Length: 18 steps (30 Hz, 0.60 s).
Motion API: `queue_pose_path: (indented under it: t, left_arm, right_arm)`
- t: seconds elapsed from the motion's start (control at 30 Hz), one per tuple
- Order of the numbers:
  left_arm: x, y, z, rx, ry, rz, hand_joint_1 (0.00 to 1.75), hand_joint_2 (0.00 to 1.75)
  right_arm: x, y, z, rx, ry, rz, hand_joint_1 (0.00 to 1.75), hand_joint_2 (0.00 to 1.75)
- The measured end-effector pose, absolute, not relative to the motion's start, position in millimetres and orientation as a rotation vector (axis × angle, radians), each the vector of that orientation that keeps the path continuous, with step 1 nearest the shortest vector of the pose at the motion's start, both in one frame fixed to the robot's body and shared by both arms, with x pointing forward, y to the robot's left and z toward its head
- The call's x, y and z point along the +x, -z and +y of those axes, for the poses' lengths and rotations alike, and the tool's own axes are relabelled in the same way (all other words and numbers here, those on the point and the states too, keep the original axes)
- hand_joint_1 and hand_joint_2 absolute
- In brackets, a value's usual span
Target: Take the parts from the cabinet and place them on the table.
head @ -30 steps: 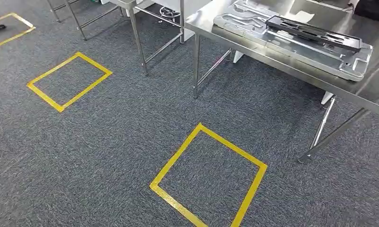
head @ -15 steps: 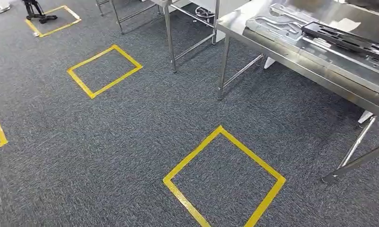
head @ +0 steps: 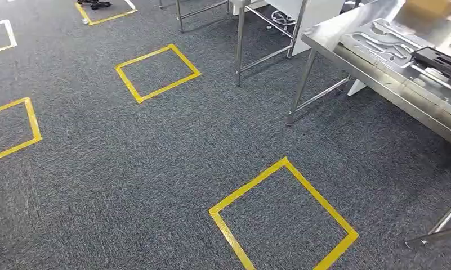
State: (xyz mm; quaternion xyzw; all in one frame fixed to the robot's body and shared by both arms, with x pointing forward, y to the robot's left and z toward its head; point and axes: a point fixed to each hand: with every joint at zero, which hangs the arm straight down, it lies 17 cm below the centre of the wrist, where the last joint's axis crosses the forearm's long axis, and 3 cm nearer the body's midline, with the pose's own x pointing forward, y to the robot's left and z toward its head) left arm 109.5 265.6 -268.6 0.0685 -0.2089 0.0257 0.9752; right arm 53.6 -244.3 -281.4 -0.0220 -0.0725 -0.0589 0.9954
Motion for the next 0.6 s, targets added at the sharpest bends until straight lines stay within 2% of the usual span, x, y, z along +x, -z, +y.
queue_pose_path:
  t: [0.6]
  left_arm:
    - [111.8,268.1,268.7,0.157,-0.065,-0.424,0.0,0.0]
  right_arm:
    - [55.1,281.1,-246.7,-0.04,0.085,-0.164,0.0,0.0]
